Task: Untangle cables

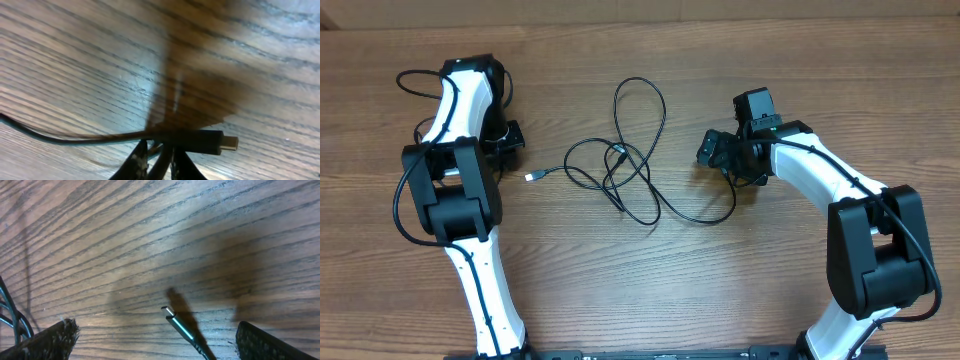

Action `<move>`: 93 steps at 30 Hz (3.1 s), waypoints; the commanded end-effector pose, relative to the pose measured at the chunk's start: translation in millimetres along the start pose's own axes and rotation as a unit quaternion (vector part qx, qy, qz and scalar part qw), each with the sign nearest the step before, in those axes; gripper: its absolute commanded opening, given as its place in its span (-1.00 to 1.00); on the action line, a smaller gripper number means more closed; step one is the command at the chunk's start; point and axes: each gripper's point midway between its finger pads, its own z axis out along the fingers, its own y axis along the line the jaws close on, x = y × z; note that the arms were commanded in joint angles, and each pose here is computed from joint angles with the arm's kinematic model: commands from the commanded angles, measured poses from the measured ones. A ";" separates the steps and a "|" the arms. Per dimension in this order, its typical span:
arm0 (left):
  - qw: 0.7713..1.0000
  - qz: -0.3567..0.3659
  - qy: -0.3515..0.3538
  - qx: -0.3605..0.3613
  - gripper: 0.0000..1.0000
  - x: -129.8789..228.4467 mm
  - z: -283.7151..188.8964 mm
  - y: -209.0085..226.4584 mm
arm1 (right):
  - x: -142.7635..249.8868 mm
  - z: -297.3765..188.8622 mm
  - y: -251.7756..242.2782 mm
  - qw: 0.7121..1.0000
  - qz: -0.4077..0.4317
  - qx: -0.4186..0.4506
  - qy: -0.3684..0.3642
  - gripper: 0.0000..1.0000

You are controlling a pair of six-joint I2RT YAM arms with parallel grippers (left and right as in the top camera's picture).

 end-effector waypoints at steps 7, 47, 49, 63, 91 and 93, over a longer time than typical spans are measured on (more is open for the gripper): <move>0.996 -0.085 -0.004 -0.008 -0.70 -17.1 26.9 47.3 | -5.6 -6.7 4.5 1.000 -0.002 -0.004 -0.014 1.00; 0.956 -0.179 -0.019 0.231 0.27 -38.1 -92.3 93.9 | -7.9 -6.7 6.0 1.000 -0.003 -0.007 -0.019 1.00; 0.959 -0.166 -0.007 0.228 0.32 -31.4 -94.2 81.4 | -7.9 -6.7 6.0 1.000 -0.003 -0.007 -0.019 1.00; 0.977 -0.028 0.014 0.212 0.68 6.5 -116.1 -39.6 | -7.9 -6.7 6.0 1.000 -0.003 -0.007 -0.019 1.00; 0.962 0.226 -0.022 0.155 0.99 124.4 -134.1 -226.5 | -7.9 -6.7 6.0 1.000 -0.003 -0.007 -0.019 1.00; 0.960 0.232 -0.025 0.155 0.99 128.2 -134.5 -231.5 | -7.9 -6.7 6.0 1.000 -0.003 -0.007 -0.019 1.00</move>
